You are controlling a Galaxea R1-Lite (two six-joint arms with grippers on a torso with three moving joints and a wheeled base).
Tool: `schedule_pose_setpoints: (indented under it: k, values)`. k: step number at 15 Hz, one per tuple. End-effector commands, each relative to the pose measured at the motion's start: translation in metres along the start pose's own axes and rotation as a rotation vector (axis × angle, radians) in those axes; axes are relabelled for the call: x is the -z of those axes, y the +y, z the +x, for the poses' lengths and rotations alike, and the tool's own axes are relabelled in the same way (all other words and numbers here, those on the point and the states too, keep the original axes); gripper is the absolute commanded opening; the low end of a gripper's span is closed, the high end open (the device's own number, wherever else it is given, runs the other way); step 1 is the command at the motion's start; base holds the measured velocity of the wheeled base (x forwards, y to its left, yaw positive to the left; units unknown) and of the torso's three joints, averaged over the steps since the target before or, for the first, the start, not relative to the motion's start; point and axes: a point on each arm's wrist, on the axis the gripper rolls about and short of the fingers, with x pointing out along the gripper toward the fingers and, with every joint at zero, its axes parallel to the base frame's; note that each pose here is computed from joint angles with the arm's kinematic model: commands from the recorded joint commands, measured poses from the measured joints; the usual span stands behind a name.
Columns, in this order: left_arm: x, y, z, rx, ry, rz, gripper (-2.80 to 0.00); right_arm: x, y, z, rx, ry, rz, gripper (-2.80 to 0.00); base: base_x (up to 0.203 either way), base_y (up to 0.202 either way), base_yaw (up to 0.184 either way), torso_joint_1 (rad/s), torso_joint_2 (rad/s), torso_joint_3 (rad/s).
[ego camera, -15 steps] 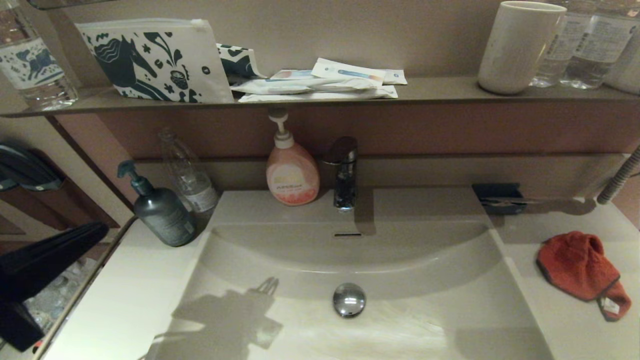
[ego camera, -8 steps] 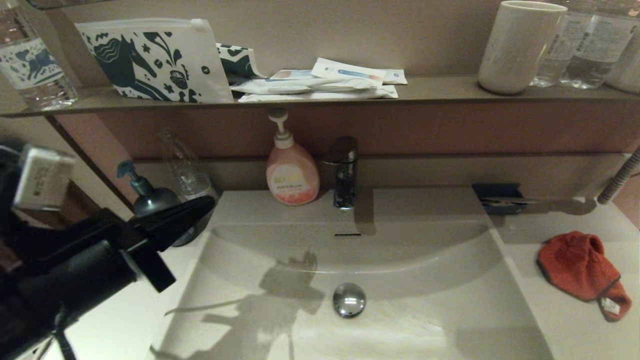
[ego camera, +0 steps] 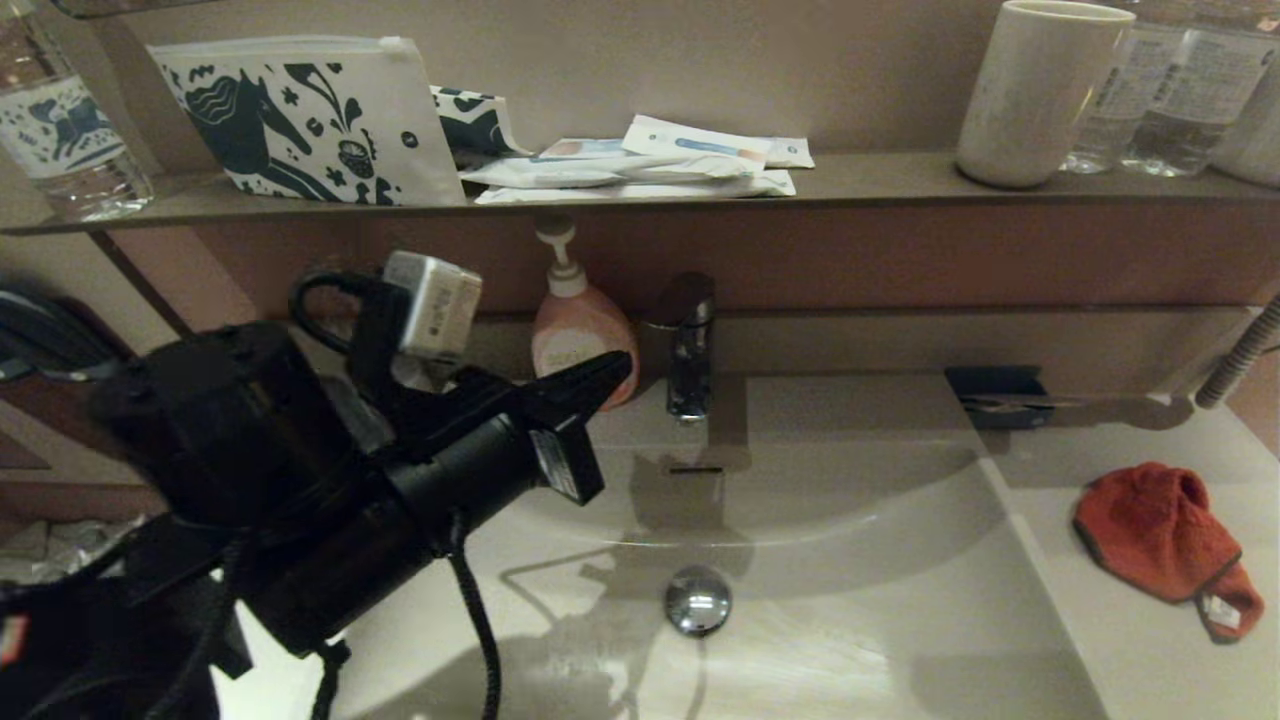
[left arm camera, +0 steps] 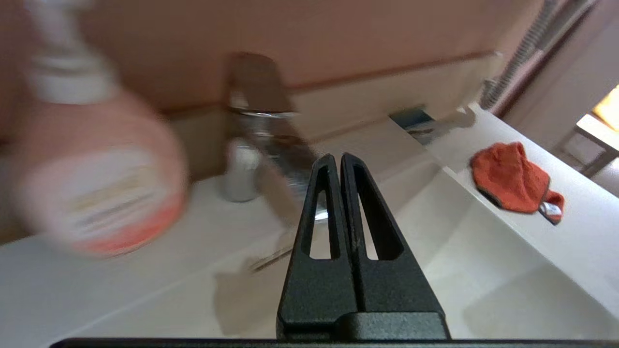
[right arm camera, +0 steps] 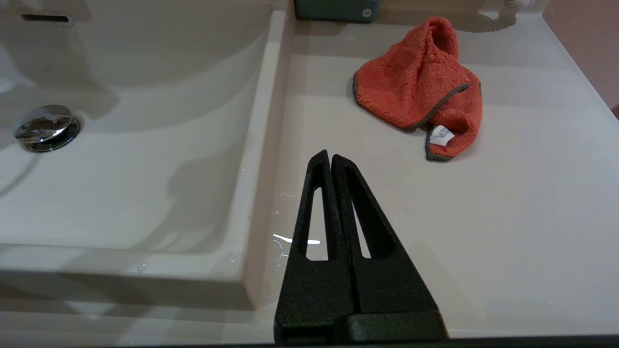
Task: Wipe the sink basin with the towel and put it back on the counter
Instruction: Turn on the faucet
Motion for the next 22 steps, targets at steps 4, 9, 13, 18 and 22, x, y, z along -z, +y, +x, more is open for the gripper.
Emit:
schedule_pose_setpoints:
  k: [4,9,13,18,22]
  values:
    - [0.047,-0.012,0.043,0.018,0.02,0.016,-2.8,0.0,0.0,0.0,0.0,-0.001,0.0,-2.8,0.0,0.0,0.0,0.0,0.0,0.0]
    - [0.053,-0.003,0.059,0.006,0.016,0.054,-2.8,0.0,0.0,0.0,0.0,-0.001,0.0,-2.8,0.0,0.0,0.0,0.0,0.0,0.0]
    - [0.051,0.012,0.072,-0.022,-0.008,0.092,-2.8,0.0,0.0,0.0,0.0,-0.001,0.0,-2.8,0.0,0.0,0.0,0.0,0.0,0.0]
    - [0.03,0.027,0.084,-0.059,-0.096,0.113,-2.8,0.0,0.0,0.0,0.0,-0.002,-0.001,-2.8,0.0,0.0,0.0,0.0,0.0,0.0]
    - [0.018,0.023,0.086,-0.055,-0.14,0.112,-2.8,0.0,0.0,0.0,0.0,-0.002,-0.001,-2.8,0.0,0.0,0.0,0.0,0.0,0.0]
